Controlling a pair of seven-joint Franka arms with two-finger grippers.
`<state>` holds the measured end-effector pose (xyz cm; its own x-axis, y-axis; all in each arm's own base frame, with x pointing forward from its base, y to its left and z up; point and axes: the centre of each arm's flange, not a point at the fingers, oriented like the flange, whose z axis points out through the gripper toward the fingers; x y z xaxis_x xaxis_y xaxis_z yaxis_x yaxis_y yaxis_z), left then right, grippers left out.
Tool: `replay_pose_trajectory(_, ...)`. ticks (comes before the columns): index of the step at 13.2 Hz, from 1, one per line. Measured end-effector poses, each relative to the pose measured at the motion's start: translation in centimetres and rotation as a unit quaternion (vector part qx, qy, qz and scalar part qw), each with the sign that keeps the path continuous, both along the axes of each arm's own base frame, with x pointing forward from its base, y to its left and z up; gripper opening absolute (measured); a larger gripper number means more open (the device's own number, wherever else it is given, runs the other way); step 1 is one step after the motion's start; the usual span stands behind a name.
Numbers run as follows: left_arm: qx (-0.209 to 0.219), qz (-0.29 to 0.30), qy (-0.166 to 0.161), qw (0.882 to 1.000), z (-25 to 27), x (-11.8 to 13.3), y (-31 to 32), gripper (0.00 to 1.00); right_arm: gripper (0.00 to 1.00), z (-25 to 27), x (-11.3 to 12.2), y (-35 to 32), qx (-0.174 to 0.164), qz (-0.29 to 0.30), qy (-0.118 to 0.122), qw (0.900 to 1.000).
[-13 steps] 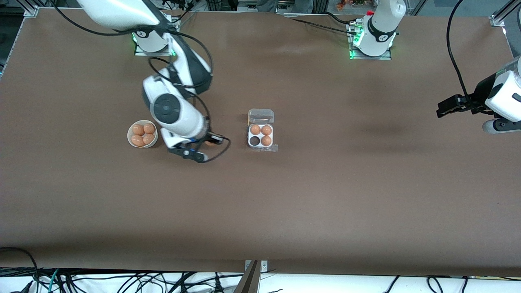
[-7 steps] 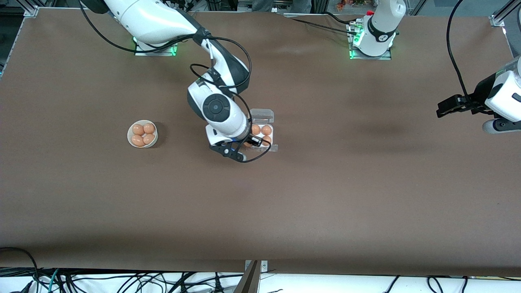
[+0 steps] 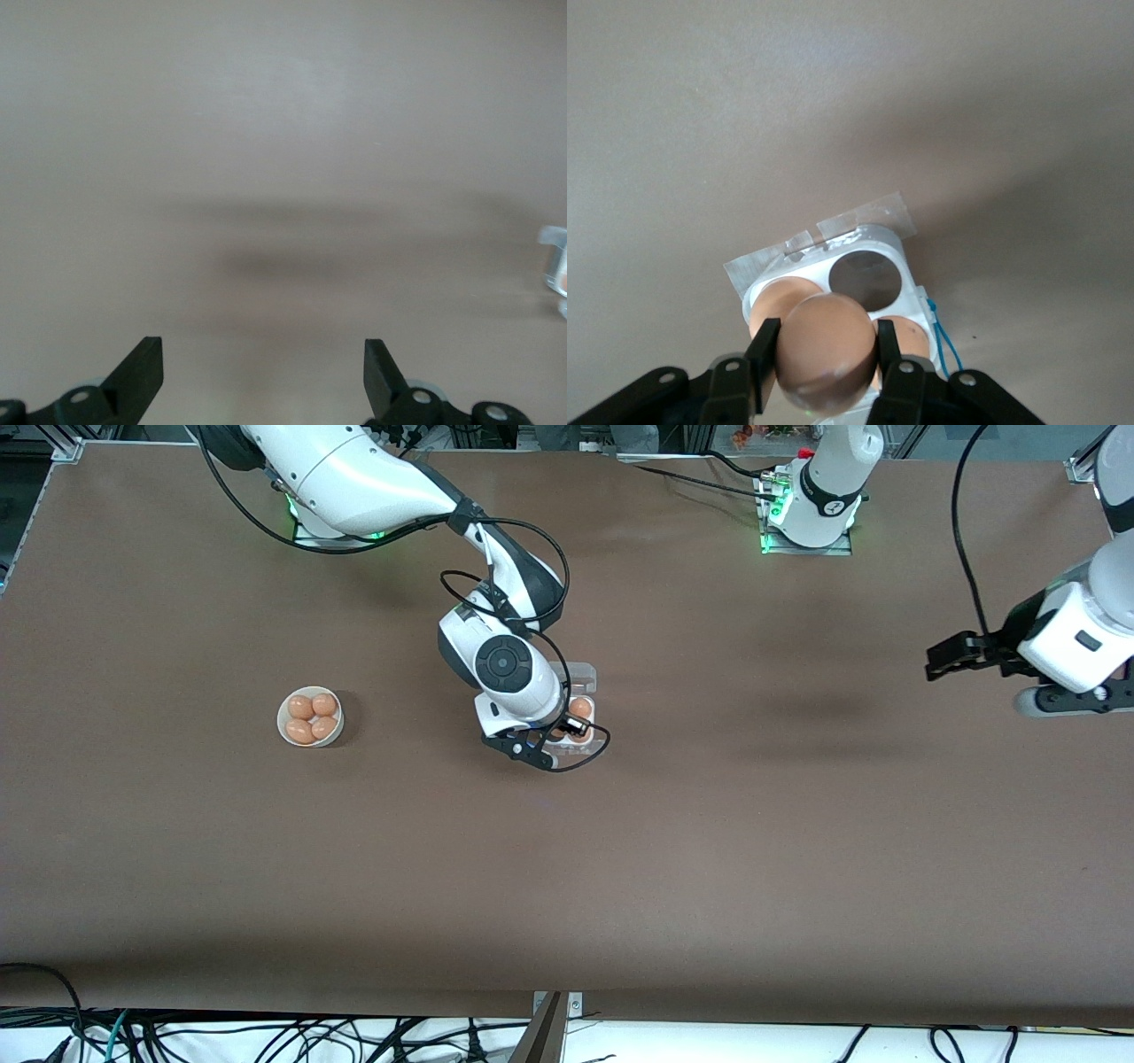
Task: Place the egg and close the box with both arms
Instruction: 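Carry the egg to the clear egg box with the right gripper, then release the egg into the box while the left gripper reaches the lid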
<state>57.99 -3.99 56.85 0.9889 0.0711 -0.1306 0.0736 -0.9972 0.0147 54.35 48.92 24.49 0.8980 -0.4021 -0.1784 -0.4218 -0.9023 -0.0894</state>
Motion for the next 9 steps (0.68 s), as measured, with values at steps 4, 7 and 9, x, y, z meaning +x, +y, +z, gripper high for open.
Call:
replay_pose_trajectory(4, -0.029, -0.041, 0.013, 0.999, -1.1, -0.2, -5.6, 1.00, 0.56, -0.1, 0.1, -0.1, -0.002, 0.000, -0.001, 1.000)
replay_pose_trajectory(7, -0.068, -0.048, 0.035, 0.996, -2.9, -0.1, -9.3, 1.00, 0.88, 0.1, 0.6, -0.4, -0.003, -0.001, -0.007, 1.000)
replay_pose_trajectory(9, -0.086, -0.040, 0.053, 0.994, -4.3, 0.0, -11.1, 0.96, 1.00, 0.3, 1.0, -0.7, -0.003, -0.004, -0.010, 1.000)
